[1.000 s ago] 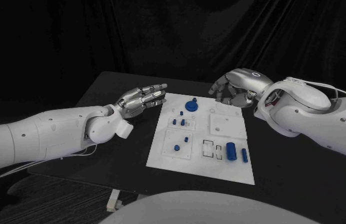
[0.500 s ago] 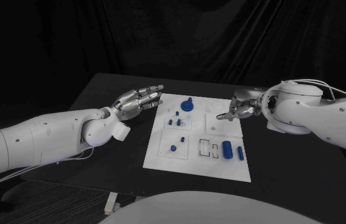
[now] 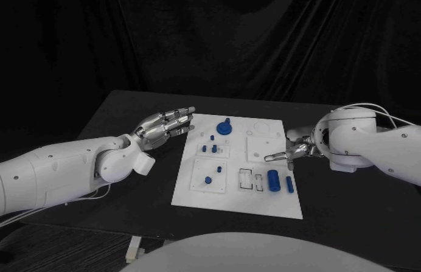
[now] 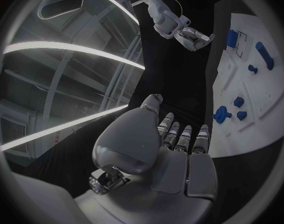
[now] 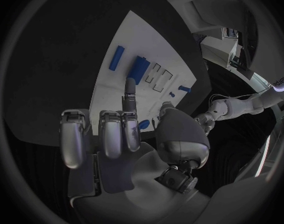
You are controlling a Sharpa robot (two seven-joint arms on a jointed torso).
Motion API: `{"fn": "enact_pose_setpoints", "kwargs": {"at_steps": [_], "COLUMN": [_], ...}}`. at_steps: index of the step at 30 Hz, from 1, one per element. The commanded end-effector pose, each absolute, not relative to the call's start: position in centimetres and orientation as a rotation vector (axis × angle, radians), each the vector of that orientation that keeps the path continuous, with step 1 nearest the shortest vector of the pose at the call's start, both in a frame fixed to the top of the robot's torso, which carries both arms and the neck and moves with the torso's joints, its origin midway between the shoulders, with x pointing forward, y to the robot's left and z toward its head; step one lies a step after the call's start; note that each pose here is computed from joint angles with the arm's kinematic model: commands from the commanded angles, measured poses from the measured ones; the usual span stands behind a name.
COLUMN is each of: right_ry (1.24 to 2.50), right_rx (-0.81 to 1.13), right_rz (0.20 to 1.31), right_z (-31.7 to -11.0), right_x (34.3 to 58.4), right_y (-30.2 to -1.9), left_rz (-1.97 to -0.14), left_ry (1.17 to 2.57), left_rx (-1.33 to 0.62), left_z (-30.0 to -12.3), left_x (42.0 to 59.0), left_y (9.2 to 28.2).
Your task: Assemble the parts on the task board
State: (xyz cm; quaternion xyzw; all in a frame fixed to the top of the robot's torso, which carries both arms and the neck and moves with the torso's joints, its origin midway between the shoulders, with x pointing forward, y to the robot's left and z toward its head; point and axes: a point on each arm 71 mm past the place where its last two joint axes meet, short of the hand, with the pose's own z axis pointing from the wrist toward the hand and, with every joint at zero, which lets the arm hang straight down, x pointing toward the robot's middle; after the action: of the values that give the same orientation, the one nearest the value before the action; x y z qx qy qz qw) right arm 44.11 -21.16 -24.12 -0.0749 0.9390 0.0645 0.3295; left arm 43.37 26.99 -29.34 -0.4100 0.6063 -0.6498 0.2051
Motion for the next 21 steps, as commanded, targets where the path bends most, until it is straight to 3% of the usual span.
{"fn": "enact_pose_setpoints", "kwargs": {"at_steps": [1, 21], "right_ry": [2.488, 2.478], "right_rx": [-0.18, -0.164], "right_rz": [0.111, 0.119], "right_z": [-25.0, -28.0], "right_x": [43.6, 42.4], "right_y": [-21.2, -19.8], "left_rz": [-1.838, -1.84], "left_ry": [1.688, 1.688], "left_rx": [-1.142, -1.143], "left_z": [-29.3, -29.4], "left_x": [43.3, 43.3], "left_y": [26.8, 26.8]}}
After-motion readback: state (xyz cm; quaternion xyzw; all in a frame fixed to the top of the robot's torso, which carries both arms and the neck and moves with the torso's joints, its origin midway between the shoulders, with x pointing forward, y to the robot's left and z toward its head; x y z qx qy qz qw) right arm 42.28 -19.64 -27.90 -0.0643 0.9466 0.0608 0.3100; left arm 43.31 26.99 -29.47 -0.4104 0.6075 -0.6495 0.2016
